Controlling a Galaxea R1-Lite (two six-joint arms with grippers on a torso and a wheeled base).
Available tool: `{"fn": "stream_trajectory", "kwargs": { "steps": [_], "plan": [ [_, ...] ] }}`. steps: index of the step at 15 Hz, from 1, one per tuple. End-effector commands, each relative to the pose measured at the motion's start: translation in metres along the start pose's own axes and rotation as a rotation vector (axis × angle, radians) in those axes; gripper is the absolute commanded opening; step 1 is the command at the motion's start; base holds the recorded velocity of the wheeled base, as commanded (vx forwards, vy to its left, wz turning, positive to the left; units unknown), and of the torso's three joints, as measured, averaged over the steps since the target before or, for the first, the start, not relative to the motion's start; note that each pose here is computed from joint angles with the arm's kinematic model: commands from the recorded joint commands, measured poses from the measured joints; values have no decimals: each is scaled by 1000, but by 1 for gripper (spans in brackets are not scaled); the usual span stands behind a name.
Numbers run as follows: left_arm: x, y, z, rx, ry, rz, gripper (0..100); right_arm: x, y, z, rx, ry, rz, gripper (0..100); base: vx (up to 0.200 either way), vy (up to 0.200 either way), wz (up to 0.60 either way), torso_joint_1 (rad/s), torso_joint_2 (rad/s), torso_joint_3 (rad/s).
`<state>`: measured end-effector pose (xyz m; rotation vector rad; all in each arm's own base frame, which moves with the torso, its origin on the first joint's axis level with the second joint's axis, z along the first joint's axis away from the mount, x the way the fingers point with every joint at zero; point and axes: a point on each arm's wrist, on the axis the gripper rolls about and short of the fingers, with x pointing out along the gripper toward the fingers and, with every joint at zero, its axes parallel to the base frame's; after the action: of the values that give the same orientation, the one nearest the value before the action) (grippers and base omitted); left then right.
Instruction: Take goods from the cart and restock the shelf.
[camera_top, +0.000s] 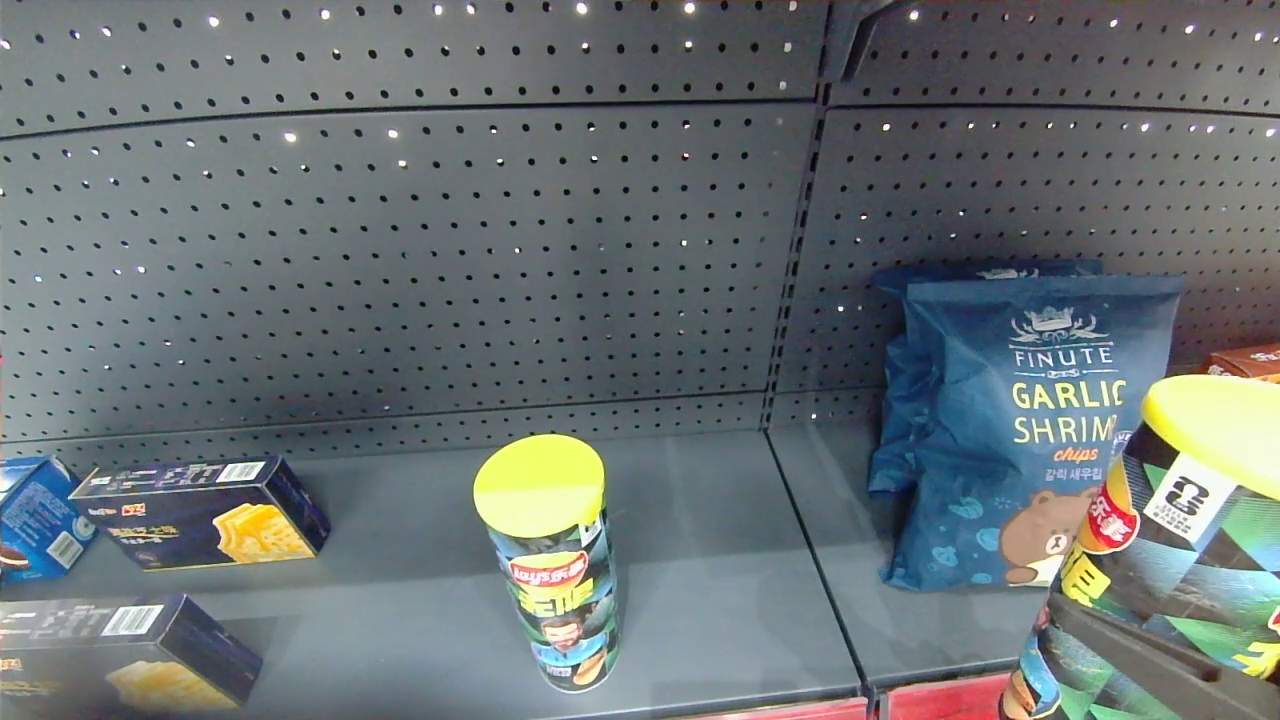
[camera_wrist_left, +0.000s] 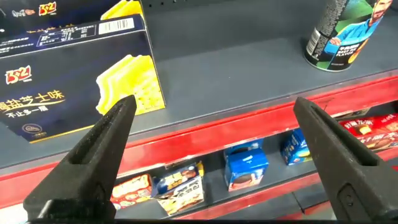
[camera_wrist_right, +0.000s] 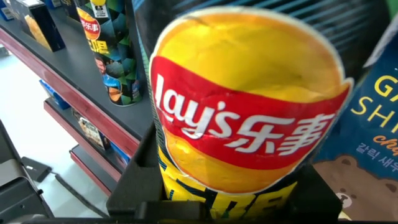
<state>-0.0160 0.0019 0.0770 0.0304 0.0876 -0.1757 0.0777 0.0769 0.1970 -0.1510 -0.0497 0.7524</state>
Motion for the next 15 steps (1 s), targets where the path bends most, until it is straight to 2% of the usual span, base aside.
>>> {"fn": "stream_trajectory", "kwargs": {
  "steps": [1,5,10,12,13,15],
  "plan": [
    [0,0,0,3,5,-2,100,5,0,2,0,6,2,0,0,0,0,0,0,0],
    [0,0,0,0,5,-2,100,19,1,3,3,30,17,0,0,0,0,0,0,0],
    [0,0,0,0,5,-2,100,58,0,20,56,38,8,0,0,0,0,0,0,0],
    [0,0,0,0,5,-2,100,73,-2,30,58,22,-54,0,0,0,0,0,0,0],
    [0,0,0,0,5,-2,100,77,-2,26,68,46,-104,0,0,0,0,0,0,0],
    [0,0,0,0,5,-2,100,80,0,24,114,57,-116,0,0,0,0,0,0,0]
  ]
}}
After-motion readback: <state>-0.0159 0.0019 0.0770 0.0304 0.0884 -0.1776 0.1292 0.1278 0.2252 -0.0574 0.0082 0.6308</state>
